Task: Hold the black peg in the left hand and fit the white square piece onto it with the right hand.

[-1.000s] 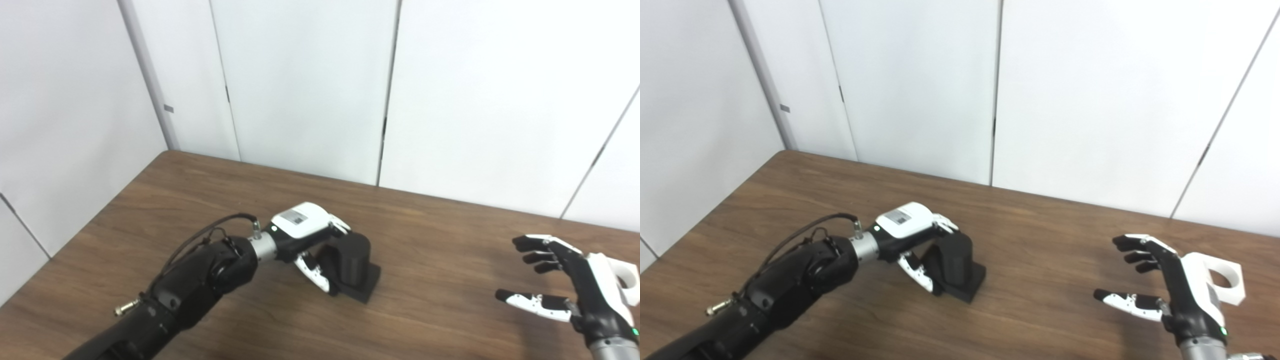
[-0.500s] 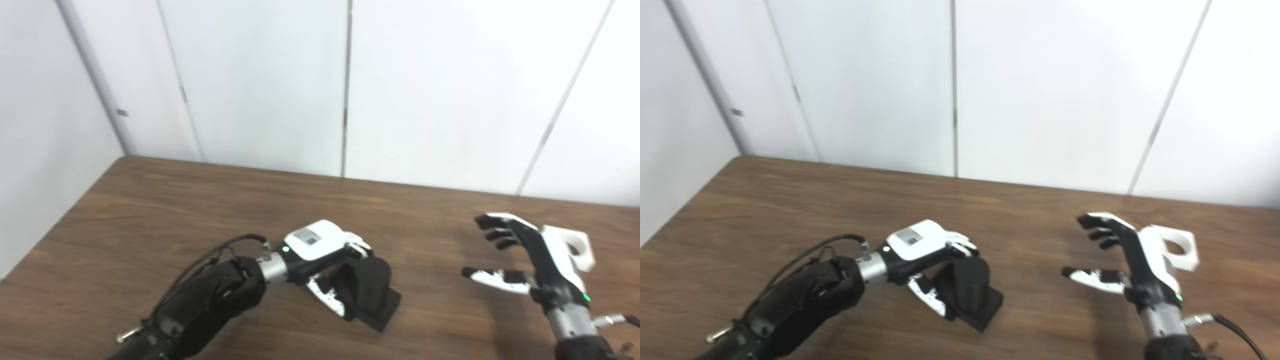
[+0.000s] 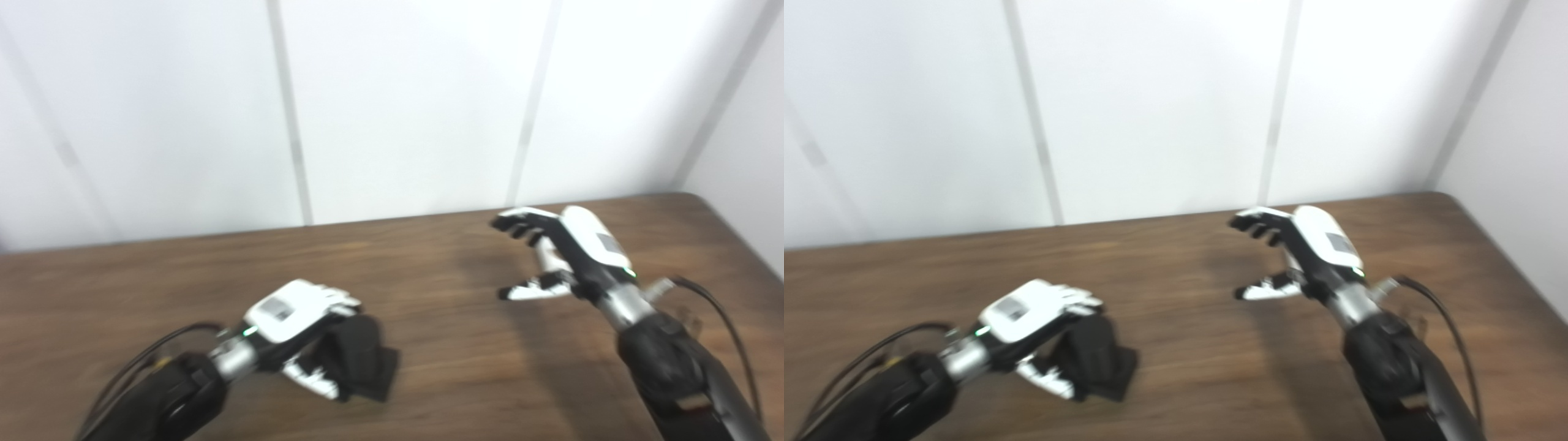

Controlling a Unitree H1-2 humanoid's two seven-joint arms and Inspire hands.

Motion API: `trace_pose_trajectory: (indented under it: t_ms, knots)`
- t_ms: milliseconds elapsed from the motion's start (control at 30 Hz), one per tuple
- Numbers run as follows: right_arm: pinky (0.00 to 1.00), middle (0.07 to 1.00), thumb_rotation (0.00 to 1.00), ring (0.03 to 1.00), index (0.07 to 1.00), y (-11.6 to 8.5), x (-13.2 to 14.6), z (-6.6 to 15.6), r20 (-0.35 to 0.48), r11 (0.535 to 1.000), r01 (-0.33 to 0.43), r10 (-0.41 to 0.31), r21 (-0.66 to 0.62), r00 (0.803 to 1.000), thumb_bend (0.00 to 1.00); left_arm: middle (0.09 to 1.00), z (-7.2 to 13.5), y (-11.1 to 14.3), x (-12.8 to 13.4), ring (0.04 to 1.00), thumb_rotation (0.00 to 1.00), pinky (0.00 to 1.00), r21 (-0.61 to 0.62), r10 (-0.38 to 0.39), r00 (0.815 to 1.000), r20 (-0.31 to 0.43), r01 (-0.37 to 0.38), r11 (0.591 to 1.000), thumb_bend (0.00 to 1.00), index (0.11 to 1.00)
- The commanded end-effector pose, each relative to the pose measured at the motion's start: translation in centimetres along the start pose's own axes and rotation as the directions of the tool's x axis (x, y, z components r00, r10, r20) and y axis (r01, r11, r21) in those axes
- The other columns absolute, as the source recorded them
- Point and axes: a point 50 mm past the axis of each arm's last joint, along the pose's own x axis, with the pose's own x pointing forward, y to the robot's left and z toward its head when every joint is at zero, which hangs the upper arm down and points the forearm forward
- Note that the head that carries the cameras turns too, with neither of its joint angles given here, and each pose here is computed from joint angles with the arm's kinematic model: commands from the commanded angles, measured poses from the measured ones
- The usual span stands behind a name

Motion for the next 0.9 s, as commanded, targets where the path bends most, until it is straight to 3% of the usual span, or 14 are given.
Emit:
trace_pose_trajectory:
  t_ms: [0,133,267,367,500,633,867]
  knots:
    - [0.57,0.734,0.14,0.685,0.716,-3.5,1.4,0.8,0.03,0.995,0.057,-0.055,-0.085,0.998,0.69,0.816,-0.8,-4.3,-3.0,0.83,0.07,0.78,0.042,-0.216,0.976,-0.036,0.217,0.975,0.52,0.49]
    - [0.59,0.764,0.16,0.72,0.732,-4.8,2.5,0.4,-0.022,0.987,0.008,-0.012,-0.158,1.0,0.73,0.803,-1.5,-4.7,-3.9,0.806,0.07,0.76,0.037,-0.199,0.98,-0.023,0.2,0.979,0.52,0.489]
    - [0.69,0.836,0.2,0.815,0.778,-5.4,4.0,-0.3,-0.091,0.968,-0.088,0.068,-0.236,0.994,0.8,0.805,-1.8,-4.5,-4.6,0.799,0.07,0.75,0.044,-0.208,0.978,-0.023,0.209,0.977,0.52,0.49]
    - [0.71,0.866,0.23,0.842,0.801,-5.5,5.0,-0.7,-0.166,0.944,-0.166,0.122,-0.286,0.979,0.82,0.802,-2.1,-4.8,-5.0,0.795,0.07,0.74,0.041,-0.208,0.978,-0.025,0.209,0.977,0.52,0.489]
    - [0.86,0.954,0.26,0.932,0.872,-5.7,6.2,-0.9,-0.26,0.908,-0.266,0.185,-0.323,0.948,0.94,0.807,-2.6,-5.3,-5.5,0.797,0.07,0.74,0.047,-0.213,0.977,-0.023,0.214,0.976,0.52,0.489]
    - [0.92,0.981,0.24,0.967,0.897,-5.7,7.6,-1.1,-0.327,0.877,-0.314,0.195,-0.365,0.925,0.98,0.813,-2.9,-5.8,-5.8,0.808,0.07,0.75,0.029,-0.205,0.979,-0.018,0.205,0.978,0.52,0.489]
    - [0.92,0.965,0.21,0.961,0.895,-5.3,9.7,-2.2,-0.379,0.859,-0.342,0.192,-0.381,0.905,0.97,0.828,-3.3,-6.3,-6.0,0.823,0.07,0.75,0.04,-0.206,0.979,-0.009,0.206,0.978,0.52,0.49]
